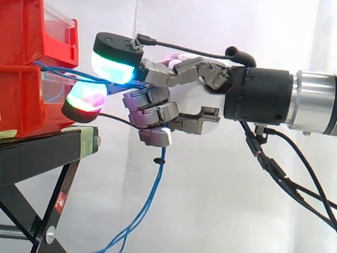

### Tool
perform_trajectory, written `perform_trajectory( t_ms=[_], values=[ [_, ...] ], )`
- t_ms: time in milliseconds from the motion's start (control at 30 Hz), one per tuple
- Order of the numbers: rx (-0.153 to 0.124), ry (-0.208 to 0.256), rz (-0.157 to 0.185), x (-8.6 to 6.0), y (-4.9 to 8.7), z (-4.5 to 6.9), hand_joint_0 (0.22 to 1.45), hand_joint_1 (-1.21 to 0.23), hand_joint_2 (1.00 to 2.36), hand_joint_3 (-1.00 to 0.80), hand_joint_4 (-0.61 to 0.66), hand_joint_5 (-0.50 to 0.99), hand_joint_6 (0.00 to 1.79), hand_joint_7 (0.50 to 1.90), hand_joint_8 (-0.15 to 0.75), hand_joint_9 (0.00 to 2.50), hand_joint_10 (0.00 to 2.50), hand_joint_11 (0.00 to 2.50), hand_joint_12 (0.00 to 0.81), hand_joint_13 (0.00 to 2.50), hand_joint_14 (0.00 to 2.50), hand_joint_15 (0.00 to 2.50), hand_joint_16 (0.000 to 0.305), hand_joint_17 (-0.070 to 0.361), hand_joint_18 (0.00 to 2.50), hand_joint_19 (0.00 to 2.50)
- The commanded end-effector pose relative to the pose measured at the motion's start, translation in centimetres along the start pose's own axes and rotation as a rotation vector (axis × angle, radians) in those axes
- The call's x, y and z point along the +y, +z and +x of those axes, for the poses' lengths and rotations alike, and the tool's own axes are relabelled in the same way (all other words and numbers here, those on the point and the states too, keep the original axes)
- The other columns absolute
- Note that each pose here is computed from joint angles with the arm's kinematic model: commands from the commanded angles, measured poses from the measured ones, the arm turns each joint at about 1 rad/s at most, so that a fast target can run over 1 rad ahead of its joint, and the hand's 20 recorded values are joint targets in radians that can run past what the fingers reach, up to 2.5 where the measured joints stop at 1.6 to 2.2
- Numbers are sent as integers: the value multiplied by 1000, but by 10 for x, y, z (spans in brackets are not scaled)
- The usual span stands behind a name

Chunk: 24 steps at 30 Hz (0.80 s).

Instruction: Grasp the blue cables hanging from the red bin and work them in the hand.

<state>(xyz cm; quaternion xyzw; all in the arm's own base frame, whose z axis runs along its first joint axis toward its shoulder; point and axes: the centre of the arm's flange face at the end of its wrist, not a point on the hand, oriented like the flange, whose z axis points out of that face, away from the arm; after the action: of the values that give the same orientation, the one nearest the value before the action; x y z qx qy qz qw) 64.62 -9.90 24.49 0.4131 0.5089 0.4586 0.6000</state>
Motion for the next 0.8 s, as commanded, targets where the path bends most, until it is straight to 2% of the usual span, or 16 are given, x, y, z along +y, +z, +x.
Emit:
perform_trajectory(
  t_ms=[0, 267, 433, 767],
  values=[
    [-1, 0, 1, -1, 0, 0, 949, -628, 1016, -647, 277, 344, 0, 1349, 384, 607, 2500, 1952, 432, 820, 2500, 1553, 46, 103, 1336, 1213],
    [-6, 2, -20, 2, 2, -1, 957, -630, 1016, -629, 276, 341, 21, 1351, 382, 598, 2500, 1922, 429, 816, 2500, 1536, 46, 103, 1334, 1218],
    [7, 3, 5, 0, -1, 1, 960, -628, 1018, -580, 267, 330, 74, 1348, 382, 594, 2500, 1931, 430, 816, 2500, 1532, 46, 104, 1337, 1227],
    [5, 3, 12, -2, -1, -1, 961, -631, 1022, -466, 265, 305, 137, 1327, 386, 591, 2500, 1917, 426, 812, 2500, 1521, 46, 103, 1335, 1219]
  ],
)
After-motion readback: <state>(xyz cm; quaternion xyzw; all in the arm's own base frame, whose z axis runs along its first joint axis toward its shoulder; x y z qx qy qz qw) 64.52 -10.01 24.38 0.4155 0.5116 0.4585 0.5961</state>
